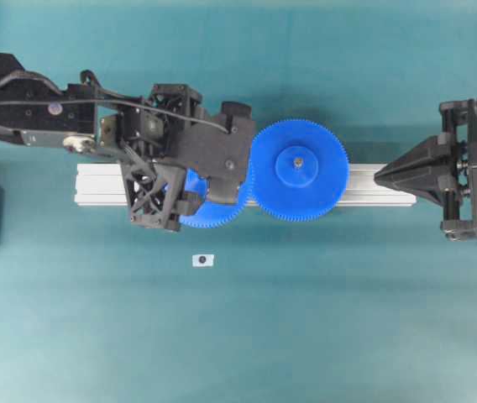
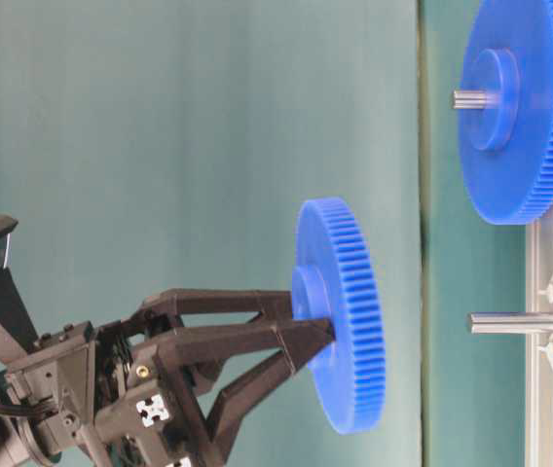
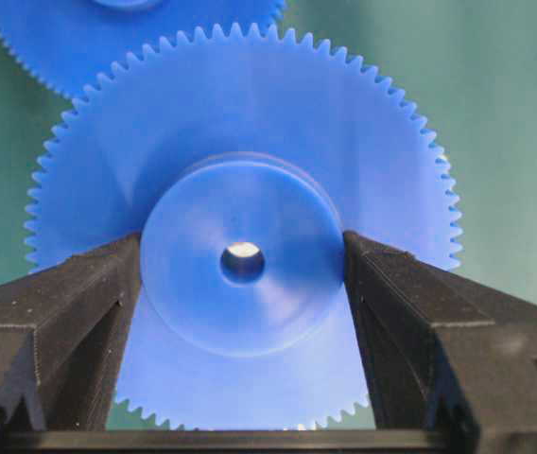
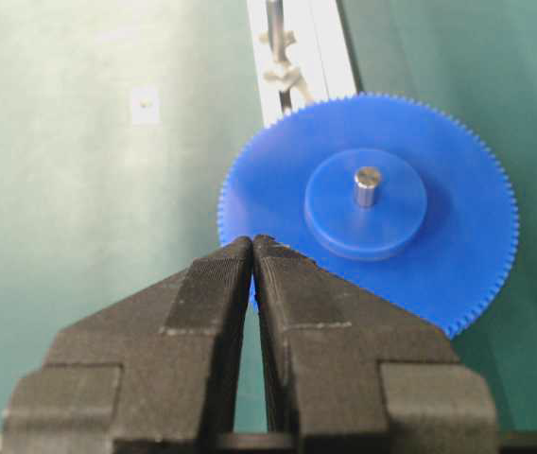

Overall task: Insert the small gear onto the shaft.
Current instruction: 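Lift the small gear and carry it toward the empty shaft on the rail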

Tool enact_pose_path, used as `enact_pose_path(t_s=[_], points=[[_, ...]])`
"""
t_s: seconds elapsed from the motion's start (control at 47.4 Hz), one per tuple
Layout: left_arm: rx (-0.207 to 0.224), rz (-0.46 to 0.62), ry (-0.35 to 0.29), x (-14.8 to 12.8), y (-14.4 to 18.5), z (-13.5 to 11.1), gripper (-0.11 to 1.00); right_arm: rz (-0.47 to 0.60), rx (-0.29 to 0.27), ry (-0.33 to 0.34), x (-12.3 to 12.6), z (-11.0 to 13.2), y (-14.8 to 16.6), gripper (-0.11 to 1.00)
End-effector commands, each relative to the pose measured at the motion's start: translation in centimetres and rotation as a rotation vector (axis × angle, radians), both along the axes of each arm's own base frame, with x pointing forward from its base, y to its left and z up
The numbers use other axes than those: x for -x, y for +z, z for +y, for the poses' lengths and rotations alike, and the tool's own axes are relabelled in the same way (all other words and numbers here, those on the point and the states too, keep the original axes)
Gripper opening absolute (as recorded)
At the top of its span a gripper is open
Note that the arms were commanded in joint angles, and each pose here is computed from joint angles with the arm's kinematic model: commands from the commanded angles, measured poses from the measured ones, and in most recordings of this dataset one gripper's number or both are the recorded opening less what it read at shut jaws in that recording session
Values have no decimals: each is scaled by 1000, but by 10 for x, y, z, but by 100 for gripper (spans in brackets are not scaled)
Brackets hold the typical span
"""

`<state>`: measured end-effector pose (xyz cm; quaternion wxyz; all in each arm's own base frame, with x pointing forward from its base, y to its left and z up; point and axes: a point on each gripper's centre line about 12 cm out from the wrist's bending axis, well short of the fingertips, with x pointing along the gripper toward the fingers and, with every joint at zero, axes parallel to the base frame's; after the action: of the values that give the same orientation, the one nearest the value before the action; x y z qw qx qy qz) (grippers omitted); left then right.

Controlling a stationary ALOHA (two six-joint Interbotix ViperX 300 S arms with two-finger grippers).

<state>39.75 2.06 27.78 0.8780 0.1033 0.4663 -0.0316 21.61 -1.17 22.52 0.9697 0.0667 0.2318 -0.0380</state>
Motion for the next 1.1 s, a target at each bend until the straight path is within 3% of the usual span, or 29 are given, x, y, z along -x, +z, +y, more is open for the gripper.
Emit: enact_pose_path(t_s=[0.0,1.075], points=[[-4,-40,6,-3,8,3,71,-17,-10,-4,-2,0,4,15],[8,118,16,-11,-64,6,71,-20,-36,-5,-2,2,4,15]])
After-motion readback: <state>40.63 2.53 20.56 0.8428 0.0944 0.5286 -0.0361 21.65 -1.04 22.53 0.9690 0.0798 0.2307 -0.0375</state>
